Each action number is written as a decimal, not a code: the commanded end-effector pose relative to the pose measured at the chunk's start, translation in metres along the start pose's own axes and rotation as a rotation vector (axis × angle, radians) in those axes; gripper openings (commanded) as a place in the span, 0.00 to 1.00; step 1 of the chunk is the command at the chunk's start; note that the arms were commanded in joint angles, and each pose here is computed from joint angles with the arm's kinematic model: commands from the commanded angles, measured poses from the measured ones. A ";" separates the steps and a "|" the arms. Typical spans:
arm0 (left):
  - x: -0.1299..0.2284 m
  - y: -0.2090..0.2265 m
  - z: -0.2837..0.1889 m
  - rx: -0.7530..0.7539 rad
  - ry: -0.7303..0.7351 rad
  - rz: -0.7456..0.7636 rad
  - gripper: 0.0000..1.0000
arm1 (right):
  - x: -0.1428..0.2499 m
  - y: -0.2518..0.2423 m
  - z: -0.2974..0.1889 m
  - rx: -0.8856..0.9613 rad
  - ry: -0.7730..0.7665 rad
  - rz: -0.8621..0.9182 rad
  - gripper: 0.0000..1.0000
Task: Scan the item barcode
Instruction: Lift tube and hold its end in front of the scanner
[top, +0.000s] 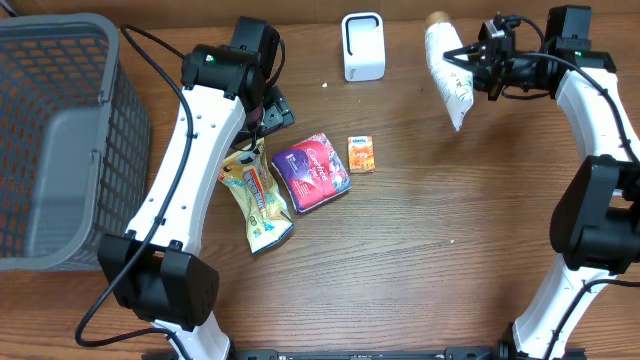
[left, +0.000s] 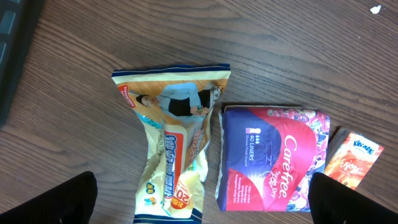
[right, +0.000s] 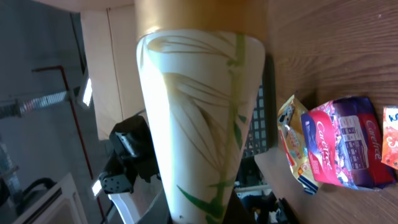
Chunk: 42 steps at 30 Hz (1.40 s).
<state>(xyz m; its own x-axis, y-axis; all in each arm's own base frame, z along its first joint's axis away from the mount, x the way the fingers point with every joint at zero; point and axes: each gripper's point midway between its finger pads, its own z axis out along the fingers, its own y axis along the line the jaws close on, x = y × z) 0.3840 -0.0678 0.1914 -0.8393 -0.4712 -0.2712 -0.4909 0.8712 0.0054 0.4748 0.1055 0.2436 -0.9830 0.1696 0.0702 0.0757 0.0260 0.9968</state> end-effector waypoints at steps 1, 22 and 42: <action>0.001 -0.002 0.004 -0.003 0.009 -0.007 1.00 | 0.004 0.029 0.005 -0.048 0.057 0.013 0.04; 0.001 -0.002 0.004 -0.003 0.009 -0.007 1.00 | -0.078 -0.002 0.077 0.412 -0.345 -0.631 0.04; 0.001 -0.002 0.004 -0.003 0.009 -0.007 1.00 | -0.126 -0.062 0.140 1.074 -0.743 -1.060 0.04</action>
<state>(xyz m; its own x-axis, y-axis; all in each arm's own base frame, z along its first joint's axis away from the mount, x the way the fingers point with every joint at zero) 0.3845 -0.0680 0.1915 -0.8387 -0.4714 -0.2725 -0.4908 0.8713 0.0036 0.6069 0.2255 0.1613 -0.4491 0.0205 -0.8932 -0.1715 0.9792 0.1087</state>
